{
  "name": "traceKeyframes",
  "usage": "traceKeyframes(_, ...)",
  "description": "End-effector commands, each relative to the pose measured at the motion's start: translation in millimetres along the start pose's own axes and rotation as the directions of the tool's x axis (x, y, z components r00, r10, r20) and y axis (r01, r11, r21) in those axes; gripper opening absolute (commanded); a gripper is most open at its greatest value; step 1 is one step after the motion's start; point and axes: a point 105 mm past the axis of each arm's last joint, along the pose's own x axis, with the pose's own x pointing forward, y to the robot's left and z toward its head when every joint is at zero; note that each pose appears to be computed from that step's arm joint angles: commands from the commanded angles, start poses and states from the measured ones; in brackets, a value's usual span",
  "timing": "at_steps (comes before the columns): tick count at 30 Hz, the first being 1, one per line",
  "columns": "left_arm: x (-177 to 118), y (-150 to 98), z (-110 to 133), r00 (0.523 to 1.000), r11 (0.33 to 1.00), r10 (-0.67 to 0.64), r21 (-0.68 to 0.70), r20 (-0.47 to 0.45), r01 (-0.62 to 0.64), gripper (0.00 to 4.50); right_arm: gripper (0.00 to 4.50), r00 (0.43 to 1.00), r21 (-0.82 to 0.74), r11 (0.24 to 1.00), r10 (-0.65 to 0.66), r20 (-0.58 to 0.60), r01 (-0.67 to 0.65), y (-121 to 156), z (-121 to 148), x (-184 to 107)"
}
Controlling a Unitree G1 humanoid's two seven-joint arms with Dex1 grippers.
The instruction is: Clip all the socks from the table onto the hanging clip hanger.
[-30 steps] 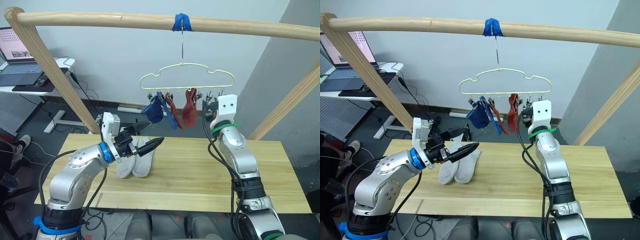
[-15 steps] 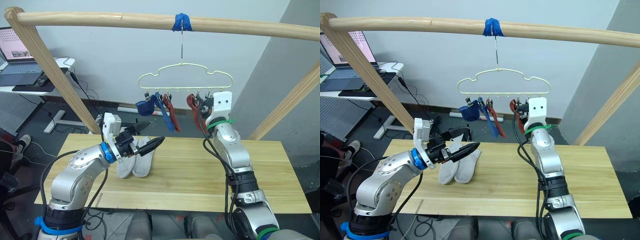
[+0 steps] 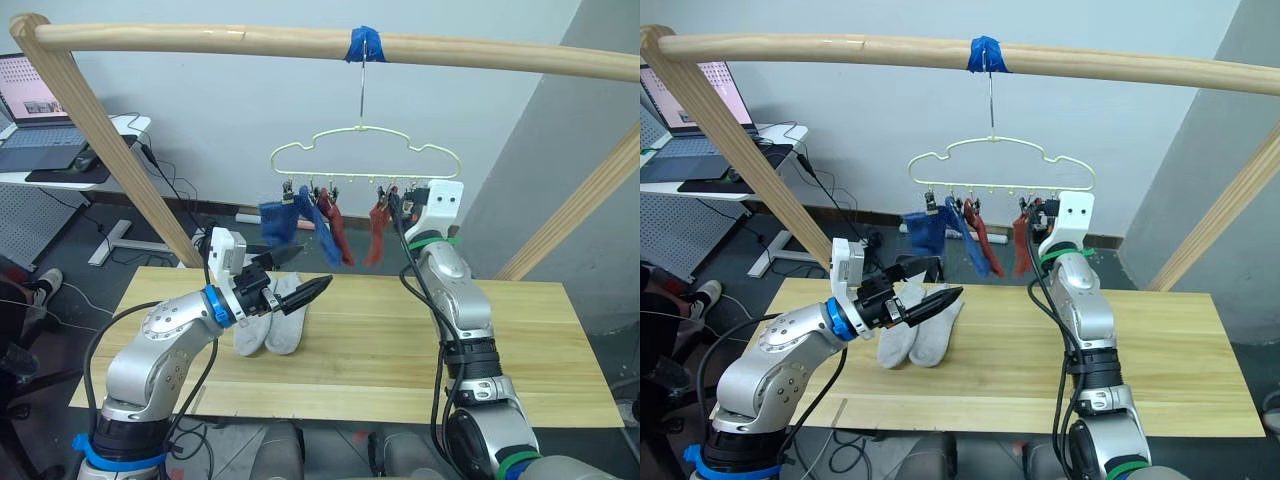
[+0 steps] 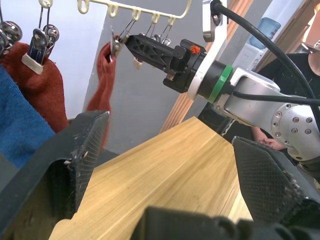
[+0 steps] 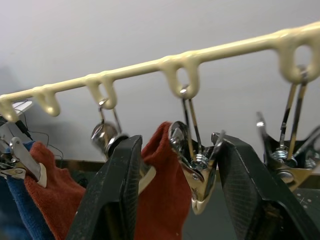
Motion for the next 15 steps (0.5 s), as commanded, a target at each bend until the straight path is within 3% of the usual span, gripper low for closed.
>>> traceKeyframes(1,1.8,-5.3,8.4,0.999,0.999,-0.013,0.041,0.031,0.011,4.5,2.32,0.997,0.012,1.0,0.021,0.072,-0.022,6.9,23.8,3.2)
traceKeyframes(15,3.8,-7.4,6.9,0.999,0.999,-0.014,0.04,0.03,0.012,4.5,2.32,0.997,0.01,0.999,0.038,0.072,-0.039,10.8,25.3,4.6)
